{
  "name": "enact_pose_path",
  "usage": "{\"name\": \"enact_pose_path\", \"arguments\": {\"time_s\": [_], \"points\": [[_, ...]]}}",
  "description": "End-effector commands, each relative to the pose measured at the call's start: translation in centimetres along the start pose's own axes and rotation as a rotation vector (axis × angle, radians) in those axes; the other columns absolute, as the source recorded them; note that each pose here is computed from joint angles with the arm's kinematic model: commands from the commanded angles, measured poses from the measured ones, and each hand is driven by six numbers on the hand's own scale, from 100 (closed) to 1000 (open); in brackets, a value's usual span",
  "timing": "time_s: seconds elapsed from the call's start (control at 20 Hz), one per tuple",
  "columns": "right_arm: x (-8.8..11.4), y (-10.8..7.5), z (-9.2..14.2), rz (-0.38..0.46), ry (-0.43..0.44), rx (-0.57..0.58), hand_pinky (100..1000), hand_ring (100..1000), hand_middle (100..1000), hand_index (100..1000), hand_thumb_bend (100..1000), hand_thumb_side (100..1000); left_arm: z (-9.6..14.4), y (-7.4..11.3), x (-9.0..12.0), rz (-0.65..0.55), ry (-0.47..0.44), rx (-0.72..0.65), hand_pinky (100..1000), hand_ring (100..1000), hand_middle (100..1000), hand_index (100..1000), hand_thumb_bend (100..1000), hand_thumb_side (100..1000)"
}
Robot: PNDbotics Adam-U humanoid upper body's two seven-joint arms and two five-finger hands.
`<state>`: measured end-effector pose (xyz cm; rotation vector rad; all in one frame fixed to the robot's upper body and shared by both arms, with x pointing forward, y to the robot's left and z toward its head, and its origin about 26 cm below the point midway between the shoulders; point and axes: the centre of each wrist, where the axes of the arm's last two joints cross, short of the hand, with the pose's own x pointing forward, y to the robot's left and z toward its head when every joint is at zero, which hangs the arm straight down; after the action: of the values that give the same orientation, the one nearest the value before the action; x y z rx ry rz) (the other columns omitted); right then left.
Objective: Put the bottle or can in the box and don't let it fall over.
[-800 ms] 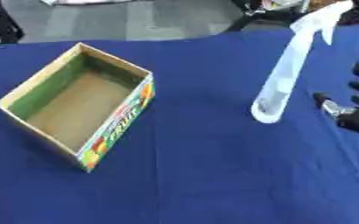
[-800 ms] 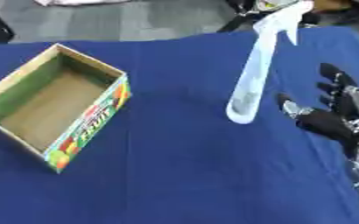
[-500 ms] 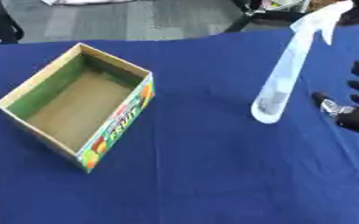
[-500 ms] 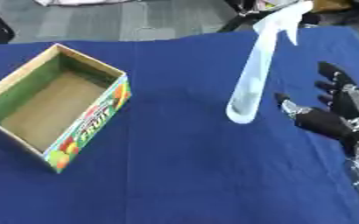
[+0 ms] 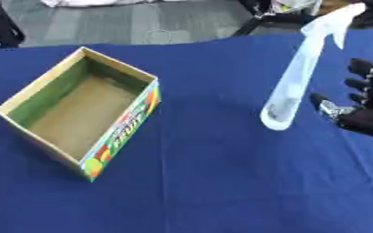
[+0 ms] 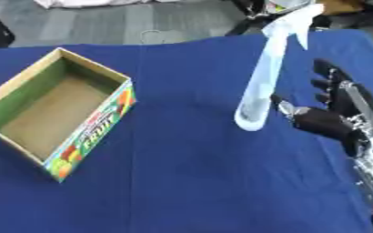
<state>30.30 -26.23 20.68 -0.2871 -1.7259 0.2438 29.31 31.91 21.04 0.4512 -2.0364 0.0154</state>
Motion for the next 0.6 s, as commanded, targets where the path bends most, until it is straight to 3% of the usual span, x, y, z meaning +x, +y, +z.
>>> {"name": "enact_pose_path", "arguments": {"time_s": [0.05, 0.6], "points": [[0.5, -0.3, -0.5, 0.017, -0.006, 0.009, 1000, 1000, 1000, 1000, 380, 100, -0.3, 0.3, 1.0, -0.012, -0.041, -0.006, 1000, 1000, 1000, 925, 100, 553], [-0.5, 1.1, -2.8, -0.035, 0.025, 0.073, 1000, 1000, 1000, 1000, 356, 113, -0.4, 0.1, 1.1, 0.001, -0.046, -0.013, 1000, 1000, 1000, 923, 100, 559]]}}
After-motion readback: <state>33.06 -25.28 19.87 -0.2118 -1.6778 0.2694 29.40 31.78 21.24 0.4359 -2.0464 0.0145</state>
